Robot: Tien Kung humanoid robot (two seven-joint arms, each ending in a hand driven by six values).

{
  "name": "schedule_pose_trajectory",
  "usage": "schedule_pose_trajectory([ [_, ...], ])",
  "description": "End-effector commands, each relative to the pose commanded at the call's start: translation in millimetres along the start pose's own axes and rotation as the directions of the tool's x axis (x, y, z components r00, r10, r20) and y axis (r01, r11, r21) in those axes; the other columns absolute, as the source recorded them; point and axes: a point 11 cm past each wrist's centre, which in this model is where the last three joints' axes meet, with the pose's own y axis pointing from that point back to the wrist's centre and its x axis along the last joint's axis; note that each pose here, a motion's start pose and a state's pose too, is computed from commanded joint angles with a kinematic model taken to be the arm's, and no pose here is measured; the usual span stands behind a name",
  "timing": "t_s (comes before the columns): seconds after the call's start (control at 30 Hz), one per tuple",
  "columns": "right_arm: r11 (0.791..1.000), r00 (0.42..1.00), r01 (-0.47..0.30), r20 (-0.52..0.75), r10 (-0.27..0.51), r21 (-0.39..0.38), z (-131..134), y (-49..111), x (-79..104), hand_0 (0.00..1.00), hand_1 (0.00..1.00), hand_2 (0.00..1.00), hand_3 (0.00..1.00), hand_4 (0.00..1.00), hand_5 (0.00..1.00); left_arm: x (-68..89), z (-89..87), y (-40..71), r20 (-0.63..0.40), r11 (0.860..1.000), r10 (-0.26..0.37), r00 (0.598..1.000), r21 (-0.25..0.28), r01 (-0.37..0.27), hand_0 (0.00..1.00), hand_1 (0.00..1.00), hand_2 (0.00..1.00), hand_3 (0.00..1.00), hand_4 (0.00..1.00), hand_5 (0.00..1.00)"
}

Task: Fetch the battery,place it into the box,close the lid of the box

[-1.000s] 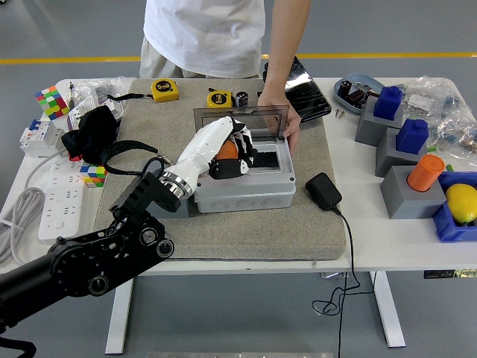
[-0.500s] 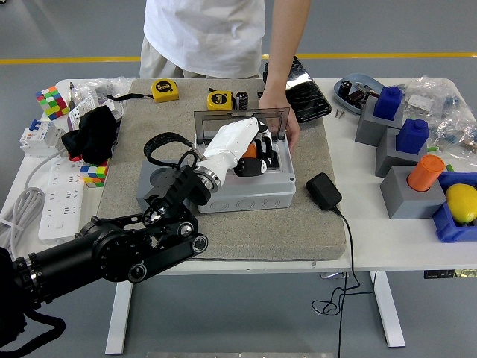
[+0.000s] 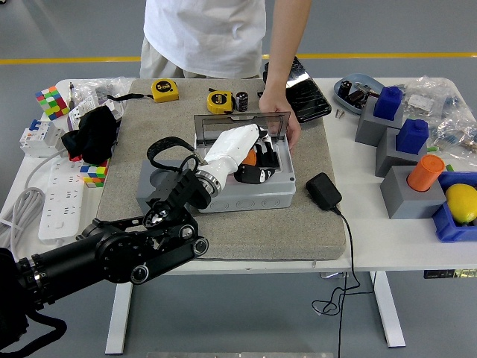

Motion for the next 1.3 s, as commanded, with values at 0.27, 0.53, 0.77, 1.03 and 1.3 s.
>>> schedule_pose_trajectory([
  [0.27,1.0,1.0,-0.001,0.001,0.001,-0.001,0.8,0.0,0.3,0.624,0.643,0.653,0.59,0.998,0.561,2.1,3.4,0.2,-0.012,1.0,0.004,1.0,-0.013,-0.004,0.281,0.412,0.423,0.578,0.924,0.002],
  [0.53,1.0,1.0,0.001,0.002,-0.001,-0.004,2.3,-0.2,-0.6,0.624,0.642,0.654,0.59,0.998,0.561,4.9,10.8,3.6,-0.06,0.999,0.005,0.998,-0.04,-0.008,0.279,0.408,0.418,0.576,0.931,0.002],
  [0.77,1.0,1.0,-0.003,0.007,0.003,-0.004,3.1,-0.1,1.2,0.624,0.642,0.654,0.59,0.998,0.561,18.5,18.1,20.2,-0.156,0.998,0.009,0.988,-0.052,-0.017,0.283,0.407,0.431,0.525,0.921,0.069],
  [1.03,1.0,1.0,-0.005,0.011,0.005,-0.001,2.4,0.1,2.5,0.624,0.642,0.654,0.59,0.998,0.561,36.1,-16.1,60.7,-0.254,0.999,0.041,0.966,0.036,-0.033,0.418,0.66,0.628,0.652,0.917,0.387],
  [1.3,1.0,1.0,-0.011,0.009,0.011,-0.006,5.0,0.4,6.1,0.624,0.642,0.655,0.59,0.998,0.56,46.5,-51.2,86.7,-0.283,0.991,0.087,0.955,0.118,-0.055,0.48,0.68,0.659,0.682,0.914,0.427],
])
